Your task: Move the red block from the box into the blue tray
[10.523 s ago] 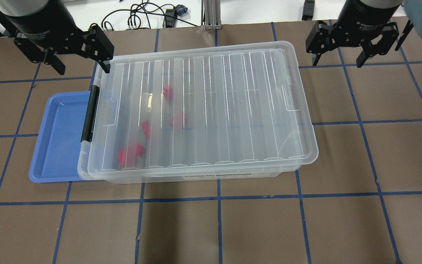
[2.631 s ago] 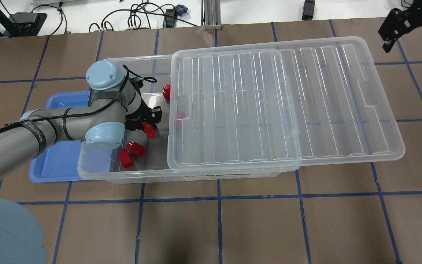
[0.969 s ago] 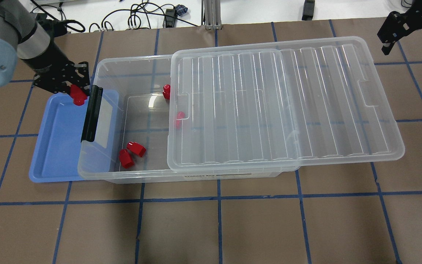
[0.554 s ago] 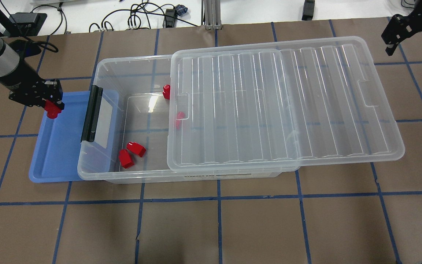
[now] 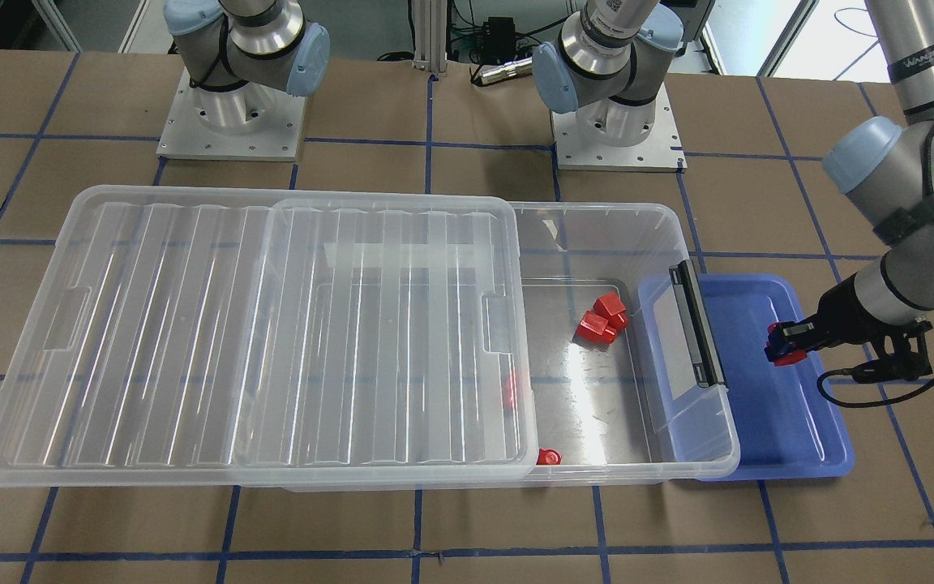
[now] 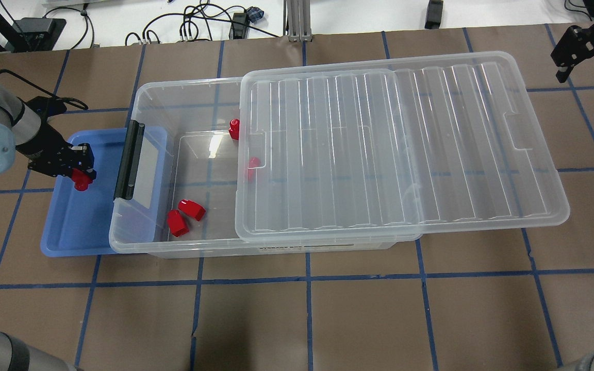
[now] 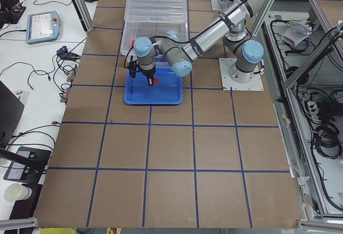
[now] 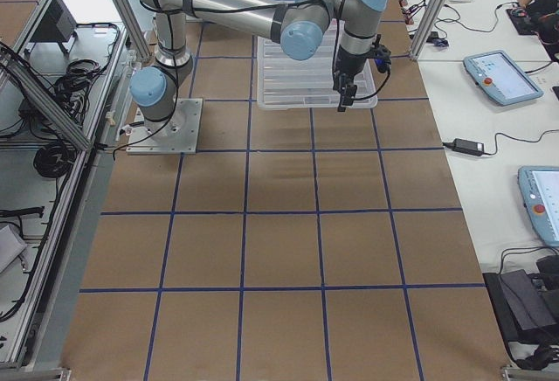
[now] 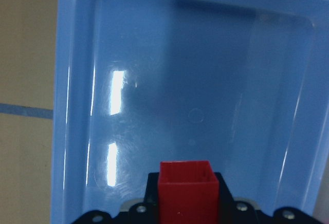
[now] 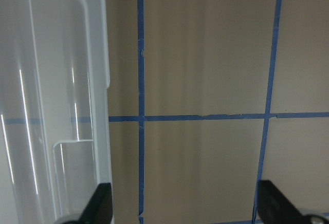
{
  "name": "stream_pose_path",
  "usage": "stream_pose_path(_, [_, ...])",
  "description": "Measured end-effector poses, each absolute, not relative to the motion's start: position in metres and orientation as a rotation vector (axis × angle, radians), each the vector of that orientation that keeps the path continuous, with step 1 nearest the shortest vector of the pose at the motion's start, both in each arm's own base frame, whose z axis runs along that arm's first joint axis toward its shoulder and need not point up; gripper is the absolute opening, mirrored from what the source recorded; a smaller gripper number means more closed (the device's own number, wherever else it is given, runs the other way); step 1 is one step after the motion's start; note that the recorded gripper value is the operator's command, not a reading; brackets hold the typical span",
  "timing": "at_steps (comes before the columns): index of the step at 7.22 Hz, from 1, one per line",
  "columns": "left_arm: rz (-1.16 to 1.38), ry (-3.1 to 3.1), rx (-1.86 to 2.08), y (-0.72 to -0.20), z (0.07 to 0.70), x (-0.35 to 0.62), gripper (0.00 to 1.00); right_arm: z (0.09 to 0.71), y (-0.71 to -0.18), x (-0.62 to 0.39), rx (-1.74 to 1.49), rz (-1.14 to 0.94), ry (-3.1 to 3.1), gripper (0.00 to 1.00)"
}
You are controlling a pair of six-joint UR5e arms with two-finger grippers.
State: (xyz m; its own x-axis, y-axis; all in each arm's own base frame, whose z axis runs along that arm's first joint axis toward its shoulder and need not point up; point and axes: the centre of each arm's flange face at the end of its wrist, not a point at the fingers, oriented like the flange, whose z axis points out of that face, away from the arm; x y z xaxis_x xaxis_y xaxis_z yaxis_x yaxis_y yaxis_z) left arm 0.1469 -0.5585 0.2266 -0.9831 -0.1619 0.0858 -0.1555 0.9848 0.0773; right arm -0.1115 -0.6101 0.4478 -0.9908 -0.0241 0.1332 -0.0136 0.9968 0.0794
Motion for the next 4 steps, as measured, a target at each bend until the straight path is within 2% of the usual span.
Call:
stream_pose_path(1, [-0.134,-3.028,0.243,-0.556,0.21,0.145,0.11,0.445,-0.61,-0.121,0.008,-0.121,-3.007,1.0])
stream_pose_path(2, [-0.154,-3.021,0.24,-0.556,0.199,0.144,0.52,0.443,-0.61,-0.128,-0.007,-0.123,-3.008,1.0])
stream_pose_path(3, [-0.165,-3.018,0.237,-0.556,0.193,0.143,1.0,0.439,-0.609,-0.132,-0.015,-0.122,-3.007,1.0])
stream_pose_path(4, [-0.165,-3.02,0.23,-0.557,0.193,0.141,1.0,0.434,-0.609,-0.136,-0.025,-0.125,-3.007,1.0])
